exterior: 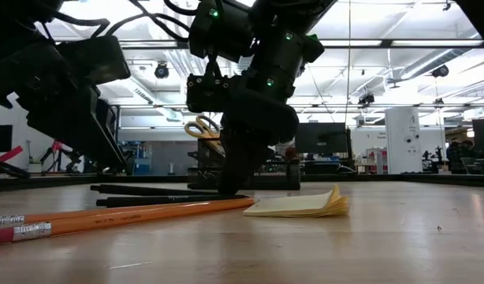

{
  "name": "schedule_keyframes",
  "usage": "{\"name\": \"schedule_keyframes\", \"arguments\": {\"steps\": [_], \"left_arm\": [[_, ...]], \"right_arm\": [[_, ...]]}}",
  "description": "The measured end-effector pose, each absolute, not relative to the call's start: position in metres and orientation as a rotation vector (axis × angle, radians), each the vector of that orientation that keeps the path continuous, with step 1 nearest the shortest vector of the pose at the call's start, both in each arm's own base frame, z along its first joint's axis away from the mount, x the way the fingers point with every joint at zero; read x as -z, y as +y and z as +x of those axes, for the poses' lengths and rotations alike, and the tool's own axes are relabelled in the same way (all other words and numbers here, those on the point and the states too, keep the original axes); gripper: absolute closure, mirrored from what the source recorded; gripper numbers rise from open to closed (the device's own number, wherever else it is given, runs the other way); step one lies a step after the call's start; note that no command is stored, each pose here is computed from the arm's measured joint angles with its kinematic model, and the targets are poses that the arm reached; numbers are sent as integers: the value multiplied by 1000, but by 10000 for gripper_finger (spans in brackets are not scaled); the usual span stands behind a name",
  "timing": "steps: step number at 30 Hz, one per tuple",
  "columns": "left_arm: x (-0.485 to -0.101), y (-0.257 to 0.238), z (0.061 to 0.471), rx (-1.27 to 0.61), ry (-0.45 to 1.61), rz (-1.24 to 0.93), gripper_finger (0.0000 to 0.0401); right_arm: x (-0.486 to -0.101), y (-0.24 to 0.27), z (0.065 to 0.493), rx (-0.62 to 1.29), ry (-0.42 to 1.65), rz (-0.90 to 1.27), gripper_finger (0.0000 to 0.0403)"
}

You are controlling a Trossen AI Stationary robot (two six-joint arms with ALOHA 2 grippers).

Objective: Pick and place office supplies into organizer
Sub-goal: Put the top black pen into the black organizer bin

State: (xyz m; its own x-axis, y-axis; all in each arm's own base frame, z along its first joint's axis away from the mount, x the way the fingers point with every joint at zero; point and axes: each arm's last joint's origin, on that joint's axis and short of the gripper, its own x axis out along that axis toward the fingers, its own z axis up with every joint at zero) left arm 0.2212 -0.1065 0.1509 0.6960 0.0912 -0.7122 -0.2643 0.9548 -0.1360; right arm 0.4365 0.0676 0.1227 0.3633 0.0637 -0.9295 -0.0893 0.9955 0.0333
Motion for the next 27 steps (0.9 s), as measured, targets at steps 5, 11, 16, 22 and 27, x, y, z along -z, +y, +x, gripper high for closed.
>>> {"name": "schedule_keyframes", "arguments": {"steps": [5,11,16,22,27], "left_arm": [[-149,-107,220,-158,807,-246,265],[-146,-108,218,-86,858,-248,265],[-140,-103,219,-112,877,-245,265],[-131,-99,223,-127,902,-189,265],[-129,-97,224,-137,910,-188,265]], "right_arm": [[-123,67,437,-99,1182,-23,376],[-123,66,439,-97,1172,-21,376],[-123,65,440,-91,1161,-20,376],[-123,64,440,-89,1161,-18,376],[-123,64,440,-87,1161,-15,376]]}}
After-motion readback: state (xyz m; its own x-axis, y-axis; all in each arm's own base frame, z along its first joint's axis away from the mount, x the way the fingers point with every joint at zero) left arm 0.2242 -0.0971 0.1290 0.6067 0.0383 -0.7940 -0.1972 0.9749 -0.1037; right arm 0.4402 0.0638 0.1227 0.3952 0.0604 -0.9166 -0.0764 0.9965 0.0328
